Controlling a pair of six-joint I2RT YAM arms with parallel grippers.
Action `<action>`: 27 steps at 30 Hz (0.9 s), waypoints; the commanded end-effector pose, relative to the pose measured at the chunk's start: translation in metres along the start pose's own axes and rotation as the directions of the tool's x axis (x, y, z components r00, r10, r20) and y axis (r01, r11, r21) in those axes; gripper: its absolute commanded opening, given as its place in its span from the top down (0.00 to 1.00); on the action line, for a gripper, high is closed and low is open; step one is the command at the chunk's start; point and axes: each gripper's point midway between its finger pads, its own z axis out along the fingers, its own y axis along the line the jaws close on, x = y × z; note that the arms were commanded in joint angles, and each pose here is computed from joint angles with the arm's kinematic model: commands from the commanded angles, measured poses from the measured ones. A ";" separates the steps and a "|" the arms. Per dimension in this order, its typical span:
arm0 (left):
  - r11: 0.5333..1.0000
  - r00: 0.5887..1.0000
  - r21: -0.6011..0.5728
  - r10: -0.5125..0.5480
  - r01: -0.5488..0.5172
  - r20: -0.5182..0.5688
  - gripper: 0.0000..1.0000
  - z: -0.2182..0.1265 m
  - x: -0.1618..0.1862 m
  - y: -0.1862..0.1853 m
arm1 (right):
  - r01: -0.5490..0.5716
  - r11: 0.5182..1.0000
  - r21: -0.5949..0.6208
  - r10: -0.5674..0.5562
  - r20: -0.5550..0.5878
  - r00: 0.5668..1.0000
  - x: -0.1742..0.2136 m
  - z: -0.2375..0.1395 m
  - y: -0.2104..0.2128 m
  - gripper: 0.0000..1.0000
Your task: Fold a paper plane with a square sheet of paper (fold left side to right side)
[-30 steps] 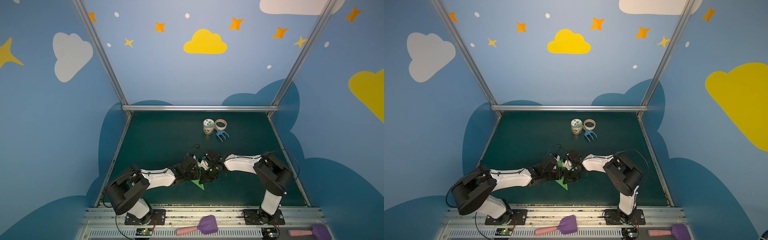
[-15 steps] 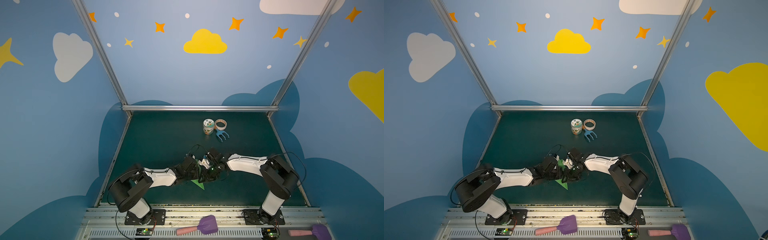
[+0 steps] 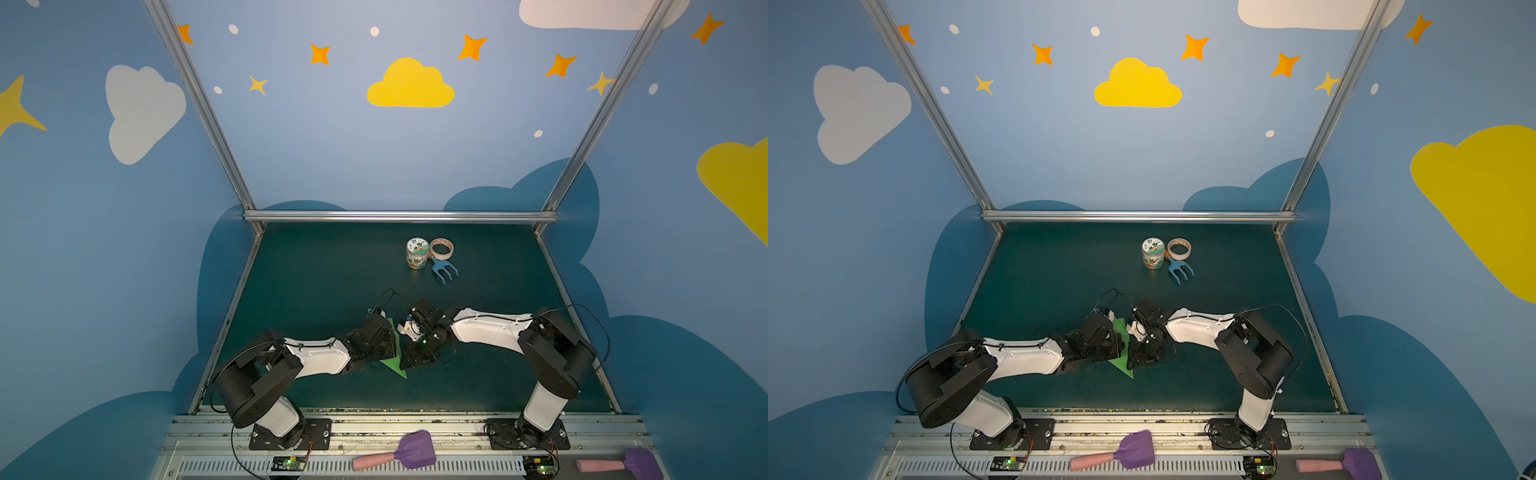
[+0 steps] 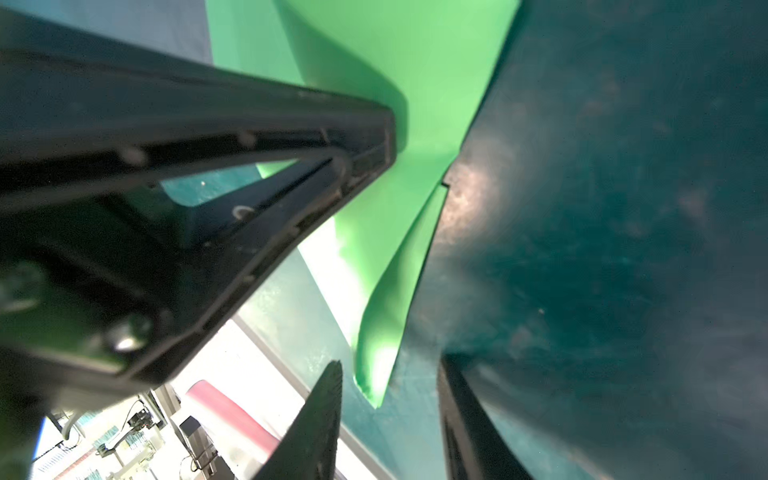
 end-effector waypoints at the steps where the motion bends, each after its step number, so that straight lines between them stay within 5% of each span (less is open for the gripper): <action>1: 0.999 1.000 -0.037 -0.007 0.007 0.004 0.96 -0.004 0.002 0.011 | 0.017 1.000 0.020 -0.017 -0.013 1.000 -0.002 0.002 0.002 0.62; 18: 0.999 1.000 -0.036 -0.008 0.008 0.009 0.96 -0.003 0.002 0.012 | 0.019 0.997 0.071 -0.016 -0.047 0.999 0.006 0.015 -0.007 0.84; 27: 0.998 0.999 -0.059 -0.027 0.028 0.018 0.96 -0.005 0.003 0.018 | 0.013 0.998 0.063 -0.014 0.027 1.000 0.001 -0.008 0.002 0.73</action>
